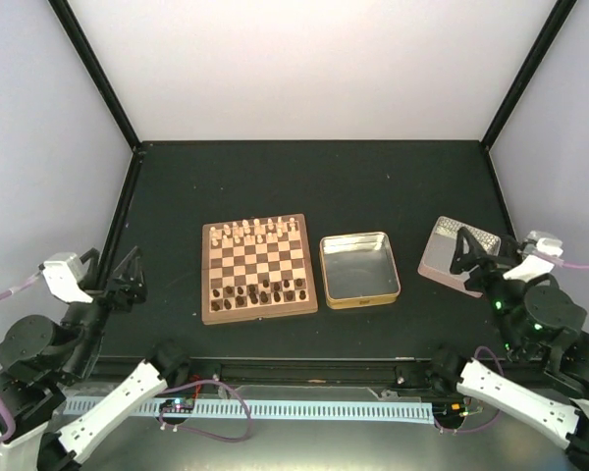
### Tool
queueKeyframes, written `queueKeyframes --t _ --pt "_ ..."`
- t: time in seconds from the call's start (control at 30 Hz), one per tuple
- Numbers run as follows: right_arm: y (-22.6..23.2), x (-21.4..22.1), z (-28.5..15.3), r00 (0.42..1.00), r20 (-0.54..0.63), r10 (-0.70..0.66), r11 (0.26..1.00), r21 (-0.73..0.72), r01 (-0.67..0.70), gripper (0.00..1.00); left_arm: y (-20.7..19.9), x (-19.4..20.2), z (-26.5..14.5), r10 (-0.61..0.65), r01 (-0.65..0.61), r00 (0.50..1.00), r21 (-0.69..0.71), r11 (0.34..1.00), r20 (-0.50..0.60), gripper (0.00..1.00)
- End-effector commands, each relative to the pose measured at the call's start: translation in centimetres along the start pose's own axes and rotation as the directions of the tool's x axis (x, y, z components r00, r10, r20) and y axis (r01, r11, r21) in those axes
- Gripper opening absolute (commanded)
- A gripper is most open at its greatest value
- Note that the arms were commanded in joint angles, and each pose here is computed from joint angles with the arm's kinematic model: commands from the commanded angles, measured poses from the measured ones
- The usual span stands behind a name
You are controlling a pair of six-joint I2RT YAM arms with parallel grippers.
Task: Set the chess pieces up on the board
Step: Reset both arms
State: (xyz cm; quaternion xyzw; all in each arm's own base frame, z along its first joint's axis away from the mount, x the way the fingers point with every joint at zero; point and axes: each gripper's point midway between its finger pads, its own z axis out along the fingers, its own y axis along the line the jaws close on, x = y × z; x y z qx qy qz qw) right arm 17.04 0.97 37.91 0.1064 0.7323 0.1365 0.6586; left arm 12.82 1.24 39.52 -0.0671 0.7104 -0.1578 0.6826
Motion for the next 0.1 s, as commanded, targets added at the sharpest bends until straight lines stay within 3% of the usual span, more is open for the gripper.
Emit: queueKeyframes --t 0.0,0.07 --pt "-2.0 -0.72 -0.65 0.999 0.047 -0.006 0.998 0.067 0.002 1.0 1.46 0.54 -0.62 0.049 -0.05 0.999 -0.057 0.997 -0.023 0.99" --pt "-1.99 -0.62 -0.57 0.999 0.047 -0.006 0.998 0.069 0.003 1.0 1.48 0.62 -0.55 0.048 -0.05 0.998 -0.06 0.997 -0.027 0.99"
